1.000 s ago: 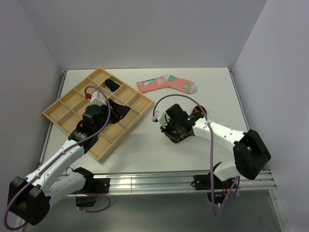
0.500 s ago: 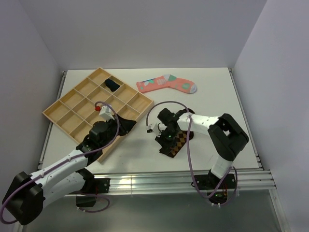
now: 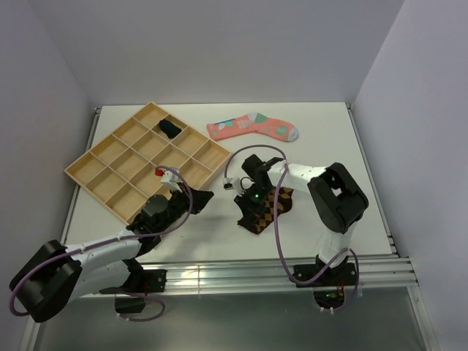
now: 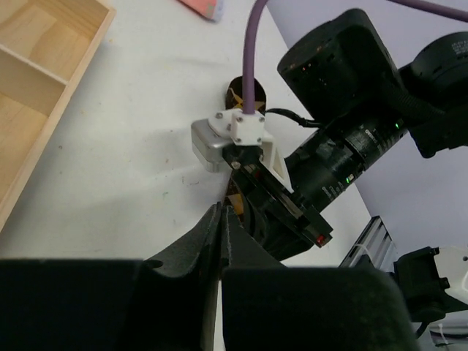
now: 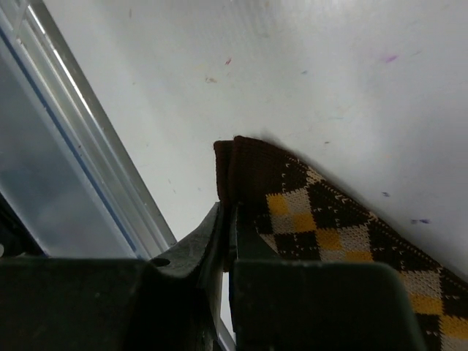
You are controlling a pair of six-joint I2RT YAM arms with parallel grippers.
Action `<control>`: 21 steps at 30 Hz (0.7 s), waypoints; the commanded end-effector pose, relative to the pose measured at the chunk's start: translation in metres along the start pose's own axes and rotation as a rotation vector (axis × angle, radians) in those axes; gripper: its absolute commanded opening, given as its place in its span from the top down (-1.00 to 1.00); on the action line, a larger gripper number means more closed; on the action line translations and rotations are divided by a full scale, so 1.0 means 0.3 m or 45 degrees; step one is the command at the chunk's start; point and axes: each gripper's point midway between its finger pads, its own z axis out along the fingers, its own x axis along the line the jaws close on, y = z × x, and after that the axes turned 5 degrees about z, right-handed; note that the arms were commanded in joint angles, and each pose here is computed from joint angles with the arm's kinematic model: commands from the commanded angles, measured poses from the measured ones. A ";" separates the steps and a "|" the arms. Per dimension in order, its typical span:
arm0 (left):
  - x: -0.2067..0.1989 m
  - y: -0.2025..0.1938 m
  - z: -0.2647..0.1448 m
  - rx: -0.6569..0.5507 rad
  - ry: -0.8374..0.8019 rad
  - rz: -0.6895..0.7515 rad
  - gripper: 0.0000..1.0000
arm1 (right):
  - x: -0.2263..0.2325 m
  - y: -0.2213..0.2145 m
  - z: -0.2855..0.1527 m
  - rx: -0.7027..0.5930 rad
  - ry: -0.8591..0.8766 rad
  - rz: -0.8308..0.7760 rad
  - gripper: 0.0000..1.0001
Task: Roll the socks
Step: Roll the sock at the center of the board.
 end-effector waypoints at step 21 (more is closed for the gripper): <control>-0.198 -0.193 0.203 0.208 -0.473 0.282 0.79 | -0.059 0.033 -0.093 -0.110 -0.090 0.236 1.00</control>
